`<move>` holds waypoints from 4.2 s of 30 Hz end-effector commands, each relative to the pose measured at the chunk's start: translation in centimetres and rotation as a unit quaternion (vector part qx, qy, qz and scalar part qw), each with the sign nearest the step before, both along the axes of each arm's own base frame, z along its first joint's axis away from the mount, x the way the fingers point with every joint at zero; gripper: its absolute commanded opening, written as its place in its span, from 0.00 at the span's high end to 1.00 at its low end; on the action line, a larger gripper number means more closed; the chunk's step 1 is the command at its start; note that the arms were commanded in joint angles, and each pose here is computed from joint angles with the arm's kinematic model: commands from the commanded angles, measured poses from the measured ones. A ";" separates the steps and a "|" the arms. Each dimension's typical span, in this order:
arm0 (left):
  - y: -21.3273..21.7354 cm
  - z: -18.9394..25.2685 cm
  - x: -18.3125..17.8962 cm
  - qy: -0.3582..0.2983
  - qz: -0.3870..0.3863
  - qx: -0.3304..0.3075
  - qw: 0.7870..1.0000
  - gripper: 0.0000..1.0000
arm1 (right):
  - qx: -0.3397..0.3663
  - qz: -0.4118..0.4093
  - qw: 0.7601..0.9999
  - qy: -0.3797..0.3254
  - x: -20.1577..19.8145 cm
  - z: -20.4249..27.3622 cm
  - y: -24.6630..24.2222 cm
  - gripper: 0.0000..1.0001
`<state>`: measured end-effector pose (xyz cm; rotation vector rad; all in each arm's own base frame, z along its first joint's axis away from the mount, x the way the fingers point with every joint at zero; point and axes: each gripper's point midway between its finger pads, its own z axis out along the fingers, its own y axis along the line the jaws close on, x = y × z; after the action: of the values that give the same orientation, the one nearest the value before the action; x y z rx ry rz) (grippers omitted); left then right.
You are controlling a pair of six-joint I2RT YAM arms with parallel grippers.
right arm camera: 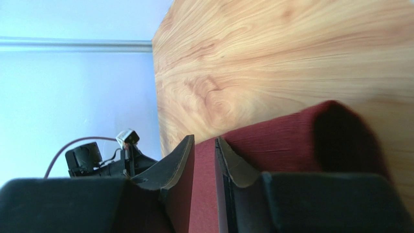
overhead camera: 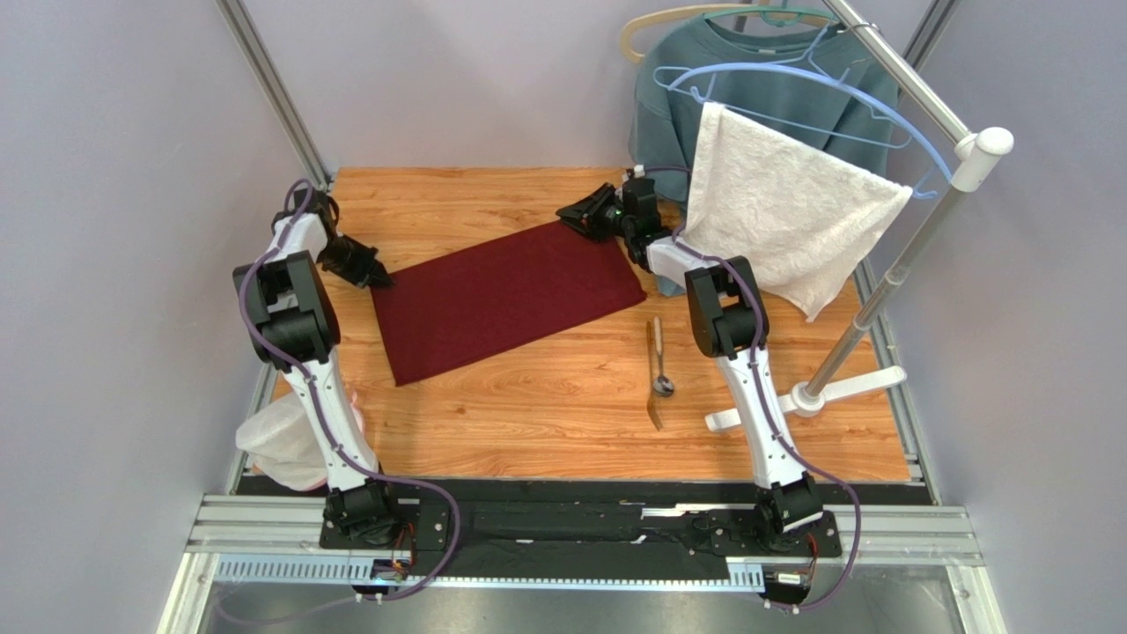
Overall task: Fold the napkin into a case and place the utensils inside
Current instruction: Fold and flatten the napkin at the center of the board, then pick up the rectangle-folded napkin from the center of the board.
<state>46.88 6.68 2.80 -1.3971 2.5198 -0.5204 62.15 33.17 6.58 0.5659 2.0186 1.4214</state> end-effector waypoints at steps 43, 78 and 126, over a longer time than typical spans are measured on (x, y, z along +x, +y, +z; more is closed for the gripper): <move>6.2 -1.2 -3.1 0.097 -0.030 0.108 0.989 1.00 | -0.008 -0.038 0.999 0.029 4.5 -2.6 -4.5 0.74; -19.3 13.0 -16.5 -0.201 -0.402 0.121 0.885 0.71 | -0.612 0.190 0.767 -0.011 -10.6 -1.4 -10.1 0.29; -29.4 6.9 -2.8 -0.171 -0.288 -0.051 0.941 0.82 | -0.515 0.160 0.838 -0.085 -11.5 5.7 -9.1 1.00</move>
<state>42.74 -20.76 8.22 -0.5150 2.6448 -0.8560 49.48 24.22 8.45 -0.3810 2.4933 0.3214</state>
